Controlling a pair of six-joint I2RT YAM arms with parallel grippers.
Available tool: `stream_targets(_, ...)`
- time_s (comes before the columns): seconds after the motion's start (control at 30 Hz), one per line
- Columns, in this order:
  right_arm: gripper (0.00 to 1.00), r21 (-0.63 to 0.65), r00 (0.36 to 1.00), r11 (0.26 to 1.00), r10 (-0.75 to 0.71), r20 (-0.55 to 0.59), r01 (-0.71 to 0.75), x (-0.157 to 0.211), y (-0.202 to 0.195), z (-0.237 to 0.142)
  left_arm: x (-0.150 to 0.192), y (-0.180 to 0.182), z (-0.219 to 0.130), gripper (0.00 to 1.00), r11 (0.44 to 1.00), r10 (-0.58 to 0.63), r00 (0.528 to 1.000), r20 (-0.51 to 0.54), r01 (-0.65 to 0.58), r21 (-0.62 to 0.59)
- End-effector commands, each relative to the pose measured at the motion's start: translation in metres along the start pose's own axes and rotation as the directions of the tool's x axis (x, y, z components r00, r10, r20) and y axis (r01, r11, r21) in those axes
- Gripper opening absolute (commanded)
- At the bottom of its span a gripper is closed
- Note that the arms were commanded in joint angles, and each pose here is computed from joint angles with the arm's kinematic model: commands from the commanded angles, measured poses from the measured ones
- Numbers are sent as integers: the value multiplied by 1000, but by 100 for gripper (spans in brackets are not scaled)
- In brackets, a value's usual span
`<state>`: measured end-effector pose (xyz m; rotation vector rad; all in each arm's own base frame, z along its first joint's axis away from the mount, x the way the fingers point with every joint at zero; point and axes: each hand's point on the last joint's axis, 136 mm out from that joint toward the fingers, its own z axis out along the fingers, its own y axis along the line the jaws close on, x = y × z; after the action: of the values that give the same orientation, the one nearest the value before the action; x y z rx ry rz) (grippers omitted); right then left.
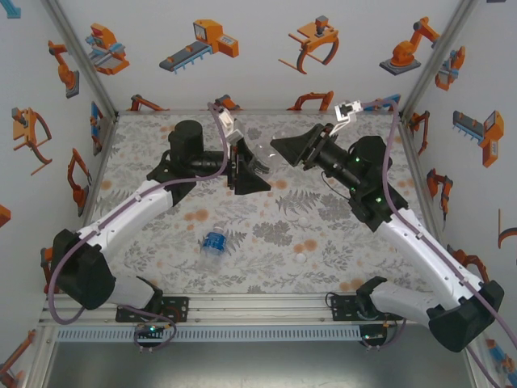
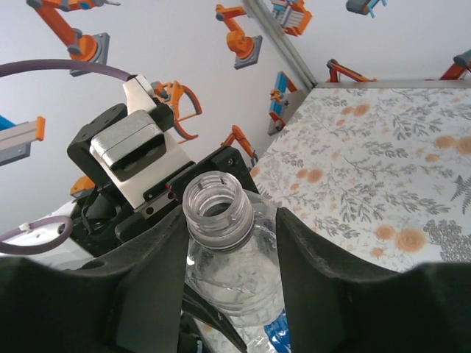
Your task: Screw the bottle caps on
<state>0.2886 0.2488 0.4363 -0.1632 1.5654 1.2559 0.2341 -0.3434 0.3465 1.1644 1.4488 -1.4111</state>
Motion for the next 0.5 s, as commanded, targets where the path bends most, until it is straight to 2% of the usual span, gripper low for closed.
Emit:
stream_targets(0.0, 43, -94, 998, 995, 33, 48, -29, -14, 19, 2, -14, -28, -3, 28, 993, 68, 997, 35, -71, 92)
stream_targets(0.13, 38, -100, 998, 994, 43, 36, -39, -11, 16, 6, -14, -29, -2, 28, 993, 67, 997, 33, -70, 96)
stream_targets(0.47, 42, -89, 999, 995, 47, 22, -44, -5, 10, 10, -11, -26, 2, 29, 993, 55, 998, 19, -57, 101)
